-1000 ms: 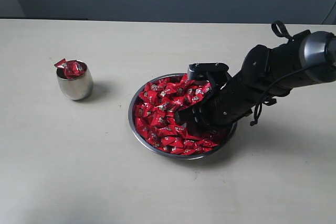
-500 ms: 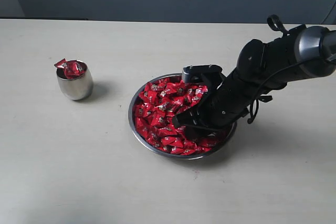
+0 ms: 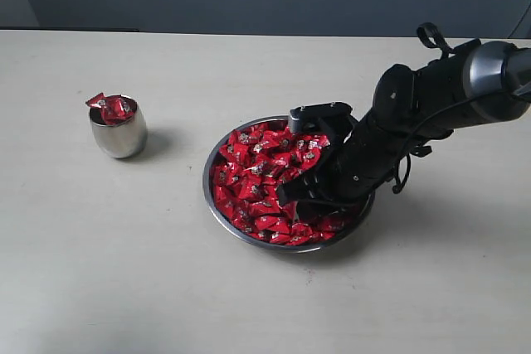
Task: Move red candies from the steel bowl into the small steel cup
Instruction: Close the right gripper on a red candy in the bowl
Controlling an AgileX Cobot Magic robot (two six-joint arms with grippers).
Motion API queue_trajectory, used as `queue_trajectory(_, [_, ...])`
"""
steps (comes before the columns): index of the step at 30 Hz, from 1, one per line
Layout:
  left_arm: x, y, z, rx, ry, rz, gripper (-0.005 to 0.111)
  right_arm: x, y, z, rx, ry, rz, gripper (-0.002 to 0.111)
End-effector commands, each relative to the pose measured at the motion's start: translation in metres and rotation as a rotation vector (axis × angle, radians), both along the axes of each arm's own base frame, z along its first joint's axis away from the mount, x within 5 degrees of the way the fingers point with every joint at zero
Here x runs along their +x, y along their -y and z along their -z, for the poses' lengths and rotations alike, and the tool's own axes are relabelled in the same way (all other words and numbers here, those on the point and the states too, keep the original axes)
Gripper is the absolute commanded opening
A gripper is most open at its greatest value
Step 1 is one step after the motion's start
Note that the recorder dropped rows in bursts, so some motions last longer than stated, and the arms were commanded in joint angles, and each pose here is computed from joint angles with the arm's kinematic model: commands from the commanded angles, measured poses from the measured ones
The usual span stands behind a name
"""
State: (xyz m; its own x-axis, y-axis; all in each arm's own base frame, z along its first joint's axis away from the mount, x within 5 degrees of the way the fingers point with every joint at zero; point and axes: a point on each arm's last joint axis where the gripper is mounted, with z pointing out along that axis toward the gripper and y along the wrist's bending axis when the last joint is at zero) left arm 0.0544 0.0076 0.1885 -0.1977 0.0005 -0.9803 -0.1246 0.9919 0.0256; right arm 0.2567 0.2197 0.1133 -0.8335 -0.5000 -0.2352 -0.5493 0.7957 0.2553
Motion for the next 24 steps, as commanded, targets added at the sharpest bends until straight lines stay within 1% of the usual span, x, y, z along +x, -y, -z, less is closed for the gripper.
queue_trajectory(1, [0.000,0.000,0.001,0.000,0.000,-0.001,0.000,0.002,0.001,0.004,-0.011,0.017,-0.006,0.039])
queue_trajectory(5, [0.000,0.000,0.001,0.000,0.000,-0.001,0.000,-0.001,-0.005,0.021,-0.039,-0.047,-0.004,0.039])
queue_trajectory(8, [0.000,0.000,0.001,0.000,0.000,-0.001,0.000,-0.001,-0.017,0.017,-0.023,-0.018,-0.029,0.039])
queue_trajectory(9, [0.000,0.000,0.001,0.000,0.000,-0.001,0.000,-0.001,-0.019,0.016,-0.020,-0.022,-0.015,0.039])
queue_trajectory(13, [0.000,0.000,0.001,0.000,0.000,-0.001,0.000,-0.001,-0.018,0.015,-0.043,-0.031,-0.013,0.038])
queue_trajectory(15, [0.000,0.000,0.001,0.000,0.000,-0.001,0.000,0.000,-0.014,0.016,-0.089,-0.021,-0.007,0.025])
queue_trajectory(16, [0.000,0.000,0.001,0.000,0.000,-0.001,0.000,0.000,-0.013,0.017,-0.107,-0.020,-0.012,0.015])
queue_trajectory(18, [0.000,0.000,0.001,0.000,0.000,-0.001,0.000,-0.001,-0.012,0.017,-0.119,-0.025,-0.027,0.007])
queue_trajectory(20, [0.000,0.000,0.001,0.001,0.000,-0.001,0.000,-0.001,-0.011,0.017,-0.121,-0.028,-0.028,0.002])
queue_trajectory(24, [0.000,0.000,0.001,0.001,0.000,-0.001,0.000,-0.001,-0.012,0.016,-0.119,-0.025,-0.027,0.001])
